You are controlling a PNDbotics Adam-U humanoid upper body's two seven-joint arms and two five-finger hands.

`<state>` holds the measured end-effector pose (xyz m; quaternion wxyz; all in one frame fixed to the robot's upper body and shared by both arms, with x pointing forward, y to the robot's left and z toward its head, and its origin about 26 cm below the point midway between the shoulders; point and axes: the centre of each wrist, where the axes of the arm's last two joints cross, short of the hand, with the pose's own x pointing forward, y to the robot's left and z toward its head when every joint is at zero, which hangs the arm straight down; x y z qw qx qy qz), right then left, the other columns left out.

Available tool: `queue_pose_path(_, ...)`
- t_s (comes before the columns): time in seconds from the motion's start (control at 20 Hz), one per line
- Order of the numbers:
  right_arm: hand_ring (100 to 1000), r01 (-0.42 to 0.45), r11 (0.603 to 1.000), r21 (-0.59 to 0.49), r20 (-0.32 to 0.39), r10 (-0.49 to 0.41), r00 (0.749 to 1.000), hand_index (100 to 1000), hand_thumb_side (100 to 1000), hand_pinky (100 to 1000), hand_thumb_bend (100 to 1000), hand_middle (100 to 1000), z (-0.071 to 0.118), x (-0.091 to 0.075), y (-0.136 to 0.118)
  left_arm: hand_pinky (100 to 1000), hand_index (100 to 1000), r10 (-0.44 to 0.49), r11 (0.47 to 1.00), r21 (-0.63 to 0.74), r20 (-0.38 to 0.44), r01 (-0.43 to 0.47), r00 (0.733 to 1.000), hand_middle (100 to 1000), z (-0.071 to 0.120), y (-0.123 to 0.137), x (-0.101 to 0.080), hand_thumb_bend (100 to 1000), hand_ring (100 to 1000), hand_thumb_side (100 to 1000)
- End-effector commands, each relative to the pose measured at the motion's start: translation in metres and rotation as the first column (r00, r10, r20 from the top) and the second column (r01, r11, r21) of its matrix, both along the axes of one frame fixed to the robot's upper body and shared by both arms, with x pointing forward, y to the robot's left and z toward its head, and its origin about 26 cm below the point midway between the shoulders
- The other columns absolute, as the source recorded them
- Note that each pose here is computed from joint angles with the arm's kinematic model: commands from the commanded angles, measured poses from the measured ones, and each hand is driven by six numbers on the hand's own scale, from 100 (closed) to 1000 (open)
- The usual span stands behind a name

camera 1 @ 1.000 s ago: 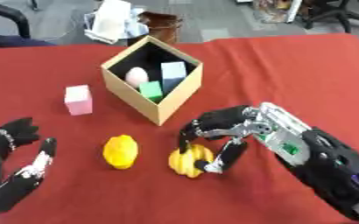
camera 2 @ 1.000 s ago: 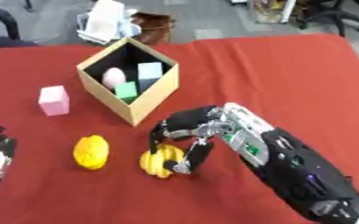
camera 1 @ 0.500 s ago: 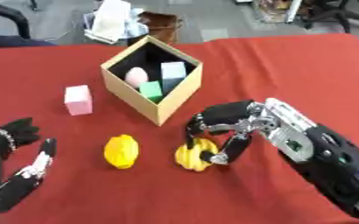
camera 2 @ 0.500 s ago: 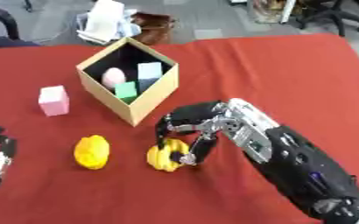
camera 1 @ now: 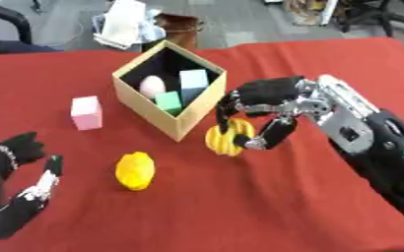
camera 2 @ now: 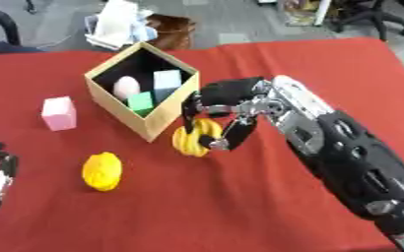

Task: Pick up objects on the table and place them in the box.

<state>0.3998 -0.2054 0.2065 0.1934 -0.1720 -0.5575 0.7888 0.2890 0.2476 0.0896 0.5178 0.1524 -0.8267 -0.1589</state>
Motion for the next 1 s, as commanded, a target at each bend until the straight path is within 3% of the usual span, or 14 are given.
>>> queue_pose_path(0.05,803,0.03,1.0,0.0,0.061,-0.03,0.998,444,100,850,189,766,0.023,0.001,-0.011,752,806,0.004,1.0,0.002,0.015,-0.004,1.0,637,0.004,0.002,-0.001,387,659,431)
queue_pose_path(0.25,802,0.192,0.978,0.078,0.165,-0.202,0.965,456,100,853,208,770,0.064,0.021,-0.034,752,806,-0.015,1.0,0.002,0.019,0.015,1.0,637,0.006,-0.001,0.0,386,659,430)
queue_pose_path(0.6,776,0.334,0.919,0.209,0.206,-0.375,0.904,468,100,836,185,758,0.108,0.052,-0.015,752,806,-0.021,1.0,0.0,0.029,0.021,0.999,637,0.01,-0.002,0.001,386,659,432)
queue_pose_path(0.75,765,0.386,0.889,0.244,0.185,-0.434,0.882,473,100,827,165,752,0.107,0.065,-0.005,753,807,-0.03,1.0,0.0,0.029,0.03,0.999,637,0.01,-0.004,0.002,387,659,433)
queue_pose_path(1.0,749,0.443,0.854,0.273,0.15,-0.493,0.857,482,100,811,121,741,0.083,0.084,0.005,752,807,-0.041,0.999,-0.003,0.029,0.041,0.999,636,0.011,-0.006,0.002,387,658,433)
